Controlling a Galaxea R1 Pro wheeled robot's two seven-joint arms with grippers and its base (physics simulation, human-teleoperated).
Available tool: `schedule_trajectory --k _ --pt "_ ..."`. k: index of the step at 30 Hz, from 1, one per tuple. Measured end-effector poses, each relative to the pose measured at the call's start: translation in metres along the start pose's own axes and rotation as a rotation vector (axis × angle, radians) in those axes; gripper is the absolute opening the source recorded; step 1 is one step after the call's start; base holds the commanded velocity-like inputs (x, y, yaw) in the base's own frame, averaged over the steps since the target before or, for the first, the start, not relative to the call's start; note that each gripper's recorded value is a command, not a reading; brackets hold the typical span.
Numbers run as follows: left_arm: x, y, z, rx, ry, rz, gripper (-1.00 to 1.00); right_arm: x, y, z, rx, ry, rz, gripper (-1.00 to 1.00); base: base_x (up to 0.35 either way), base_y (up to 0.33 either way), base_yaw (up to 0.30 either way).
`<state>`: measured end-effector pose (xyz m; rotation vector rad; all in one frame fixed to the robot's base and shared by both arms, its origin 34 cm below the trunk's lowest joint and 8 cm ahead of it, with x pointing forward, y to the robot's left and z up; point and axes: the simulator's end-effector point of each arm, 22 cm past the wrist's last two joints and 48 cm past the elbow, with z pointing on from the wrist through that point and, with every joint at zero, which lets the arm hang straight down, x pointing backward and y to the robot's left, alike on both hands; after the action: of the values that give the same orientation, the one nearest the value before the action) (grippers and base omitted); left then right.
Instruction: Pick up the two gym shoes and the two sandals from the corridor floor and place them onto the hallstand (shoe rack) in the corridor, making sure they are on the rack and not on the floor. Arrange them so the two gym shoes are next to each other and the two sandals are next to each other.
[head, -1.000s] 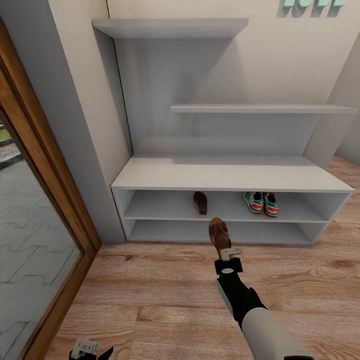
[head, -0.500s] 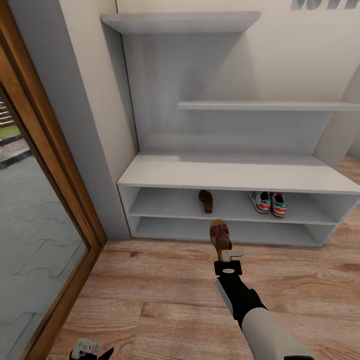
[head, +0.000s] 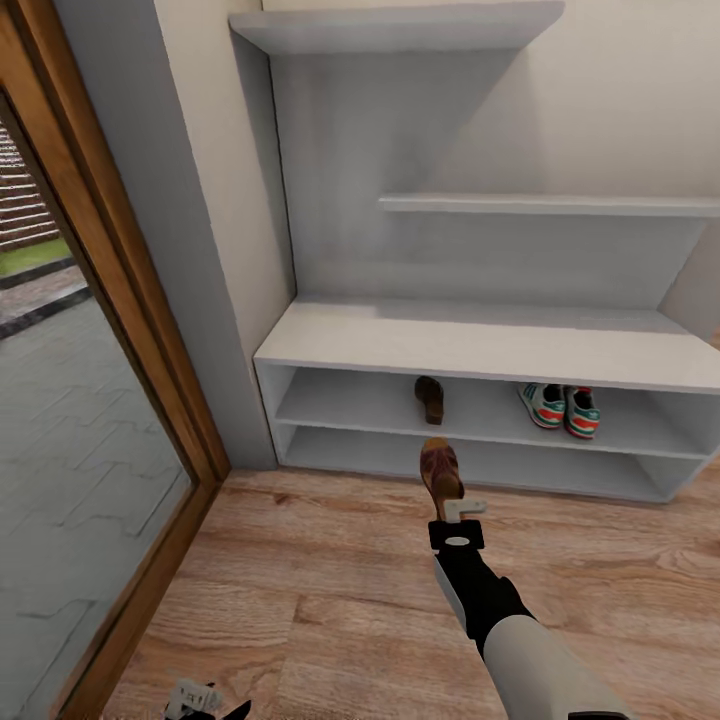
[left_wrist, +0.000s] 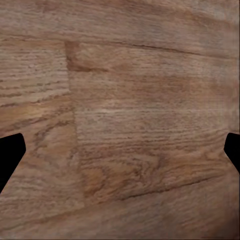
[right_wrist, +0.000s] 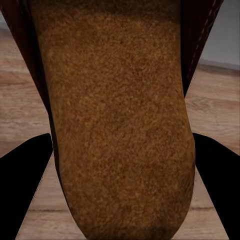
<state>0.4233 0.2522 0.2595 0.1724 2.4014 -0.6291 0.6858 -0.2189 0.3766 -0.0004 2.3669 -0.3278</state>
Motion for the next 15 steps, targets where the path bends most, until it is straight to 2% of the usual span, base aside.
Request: schedule_trajectory --k 4,10,15 --pt "0.001 -0.023 0.007 0.072 0.001 -0.005 1.00 0.002 0.000 0.001 0.000 0.004 0.000 -1.00 0.000 0.000 0.132" --pt "0.004 -0.029 0.008 0.091 0.007 -0.007 1.00 0.006 0.001 0.003 -0.001 0.010 -0.001 -1.00 0.038 0.000 0.130" --pt "0.006 -0.029 0.008 0.093 0.011 -0.008 1.00 0.008 0.002 0.005 -0.001 0.014 -0.001 -1.00 0.216 0.039 0.082"
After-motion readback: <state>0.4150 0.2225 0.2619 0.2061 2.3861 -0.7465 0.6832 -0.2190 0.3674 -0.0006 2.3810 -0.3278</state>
